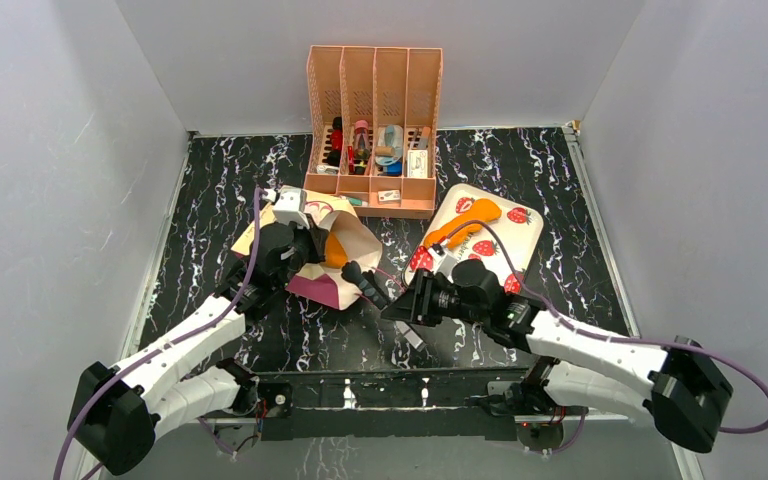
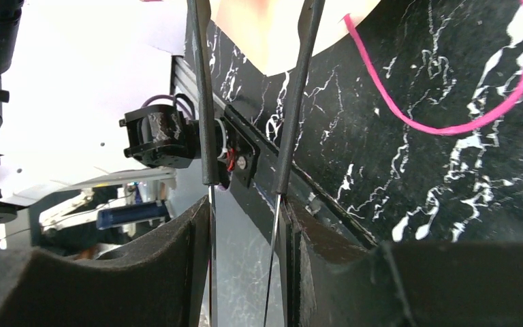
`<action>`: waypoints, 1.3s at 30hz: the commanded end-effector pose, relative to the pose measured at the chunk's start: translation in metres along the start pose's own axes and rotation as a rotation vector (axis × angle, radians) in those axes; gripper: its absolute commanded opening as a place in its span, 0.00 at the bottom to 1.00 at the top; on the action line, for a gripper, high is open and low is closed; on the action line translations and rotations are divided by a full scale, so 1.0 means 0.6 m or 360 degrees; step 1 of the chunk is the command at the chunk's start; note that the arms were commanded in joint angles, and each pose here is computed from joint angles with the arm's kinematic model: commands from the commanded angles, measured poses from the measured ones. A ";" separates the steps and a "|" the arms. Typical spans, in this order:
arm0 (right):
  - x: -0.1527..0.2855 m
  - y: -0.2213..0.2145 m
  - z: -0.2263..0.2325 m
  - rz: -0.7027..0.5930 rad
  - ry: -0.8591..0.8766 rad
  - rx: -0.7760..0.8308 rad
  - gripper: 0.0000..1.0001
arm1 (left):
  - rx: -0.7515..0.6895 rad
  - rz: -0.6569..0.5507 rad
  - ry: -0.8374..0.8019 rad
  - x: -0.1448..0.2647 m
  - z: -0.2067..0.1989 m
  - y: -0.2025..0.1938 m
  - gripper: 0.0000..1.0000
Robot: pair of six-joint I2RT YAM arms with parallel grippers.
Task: Take the fake bread out of the paper bag
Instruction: Take out the fake bread from the paper bag.
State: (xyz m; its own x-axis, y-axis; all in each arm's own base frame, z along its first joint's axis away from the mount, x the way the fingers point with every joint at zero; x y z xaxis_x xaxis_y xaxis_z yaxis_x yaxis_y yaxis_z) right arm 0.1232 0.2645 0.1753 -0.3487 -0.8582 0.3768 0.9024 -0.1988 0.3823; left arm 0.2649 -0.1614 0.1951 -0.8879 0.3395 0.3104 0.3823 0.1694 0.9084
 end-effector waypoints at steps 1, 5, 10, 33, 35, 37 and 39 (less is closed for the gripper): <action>-0.020 0.020 0.041 -0.0031 0.0284 -0.0071 0.36 | 0.0027 -0.0119 -0.0058 0.006 -0.010 0.029 0.00; -0.038 0.026 0.029 -0.0024 0.0332 -0.0179 0.36 | 0.0035 -0.0123 -0.0069 0.007 -0.011 0.028 0.00; -0.058 0.031 0.015 -0.0016 0.0376 -0.0288 0.36 | 0.0047 -0.0123 -0.0081 0.008 -0.012 0.024 0.00; -0.147 0.074 -0.019 -0.0084 0.0313 -0.0467 0.36 | 0.0077 -0.0131 -0.0155 0.013 -0.022 0.027 0.00; -0.156 0.076 -0.024 -0.0090 0.0303 -0.0476 0.36 | 0.0080 -0.0125 -0.0165 0.013 -0.024 0.026 0.00; -0.167 0.078 -0.028 -0.0093 0.0305 -0.0481 0.36 | 0.0082 -0.0121 -0.0175 0.013 -0.026 0.025 0.00; -0.177 0.081 -0.029 -0.0091 0.0317 -0.0480 0.36 | 0.0086 -0.0115 -0.0181 0.013 -0.026 0.022 0.00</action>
State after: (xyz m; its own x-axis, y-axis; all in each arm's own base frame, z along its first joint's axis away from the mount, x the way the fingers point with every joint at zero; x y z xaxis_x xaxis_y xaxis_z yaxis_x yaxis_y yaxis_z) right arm 0.1888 0.3227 0.1148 -0.3289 -0.8965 0.2970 0.9437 -0.3235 0.0687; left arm 0.2600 -0.1652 0.1940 -0.8781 0.3803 0.2904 0.3808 0.1879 0.9054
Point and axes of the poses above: each gripper's point midway between its finger pads, its own x axis back along the fingers, its own z axis along the line the jaws close on, y = z × x, the point moved 4 cm from there along x, back along the fingers, and after that the axes turned 1 degree about x, right-handed, at the moved point
